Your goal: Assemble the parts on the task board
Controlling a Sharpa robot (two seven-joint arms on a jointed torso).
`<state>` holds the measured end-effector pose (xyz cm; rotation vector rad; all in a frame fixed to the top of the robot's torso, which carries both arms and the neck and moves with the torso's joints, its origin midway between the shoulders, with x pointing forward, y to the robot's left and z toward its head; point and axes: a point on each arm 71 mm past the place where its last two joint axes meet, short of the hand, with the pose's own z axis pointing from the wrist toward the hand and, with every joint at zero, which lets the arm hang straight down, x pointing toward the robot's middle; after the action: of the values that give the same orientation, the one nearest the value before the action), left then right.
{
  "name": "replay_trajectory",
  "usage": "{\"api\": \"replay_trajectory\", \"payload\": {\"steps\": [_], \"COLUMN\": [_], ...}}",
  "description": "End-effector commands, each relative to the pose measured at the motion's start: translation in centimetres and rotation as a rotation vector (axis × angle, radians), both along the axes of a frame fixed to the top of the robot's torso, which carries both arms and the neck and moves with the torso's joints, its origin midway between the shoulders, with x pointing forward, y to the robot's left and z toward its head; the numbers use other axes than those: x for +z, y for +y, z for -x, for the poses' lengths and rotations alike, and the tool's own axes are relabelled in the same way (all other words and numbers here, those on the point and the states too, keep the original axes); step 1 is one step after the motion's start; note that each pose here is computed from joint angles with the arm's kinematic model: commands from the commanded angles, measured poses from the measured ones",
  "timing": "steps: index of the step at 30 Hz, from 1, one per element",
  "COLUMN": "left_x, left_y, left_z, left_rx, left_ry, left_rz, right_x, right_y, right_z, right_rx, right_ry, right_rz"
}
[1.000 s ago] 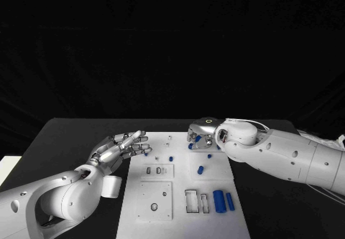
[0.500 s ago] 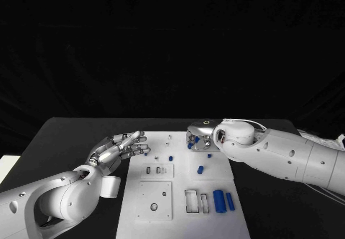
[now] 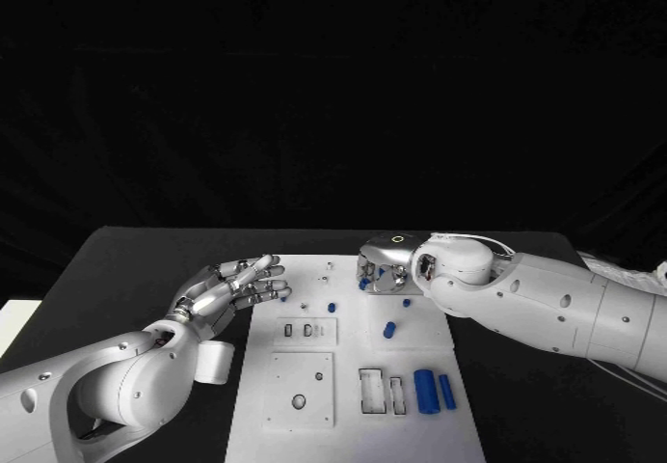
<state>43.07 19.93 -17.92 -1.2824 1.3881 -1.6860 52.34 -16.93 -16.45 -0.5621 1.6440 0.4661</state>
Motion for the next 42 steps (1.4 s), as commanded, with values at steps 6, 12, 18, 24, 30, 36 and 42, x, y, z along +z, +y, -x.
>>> {"api": "replay_trajectory", "payload": {"steps": [6,12,18,24,30,36,42], "left_x": [0.07,0.06,0.08,0.08,0.13,0.15,0.17], "left_y": [0.0,-0.2,-0.4,-0.4,-0.4,-0.4,-0.5], "left_z": [-0.11,-0.14,-0.08,-0.04,0.07,0.12,0.16], "left_rx": [-0.003,-0.008,-0.015,-0.015,-0.019,-0.020,-0.021], "left_ry": [-0.003,-0.004,-0.003,-0.001,0.001,0.002,0.002], "left_rz": [0.006,0.008,0.011,0.010,0.011,0.011,0.012], "right_x": [1.7,2.0,2.0,1.8,1.4,1.3,1.0], "right_y": [0.9,2.1,3.3,4.0,4.1,4.3,4.6], "right_z": [-0.2,-0.9,-1.3,-1.4,-1.9,-2.2,-2.5], "right_rx": [-0.023,-0.034,-0.024,-0.017,-0.032,-0.035,-0.032], "right_ry": [-0.117,-0.153,-0.166,-0.149,-0.135,-0.133,-0.122], "right_rz": [-0.079,-0.099,-0.111,-0.098,-0.084,-0.079,-0.076]}}
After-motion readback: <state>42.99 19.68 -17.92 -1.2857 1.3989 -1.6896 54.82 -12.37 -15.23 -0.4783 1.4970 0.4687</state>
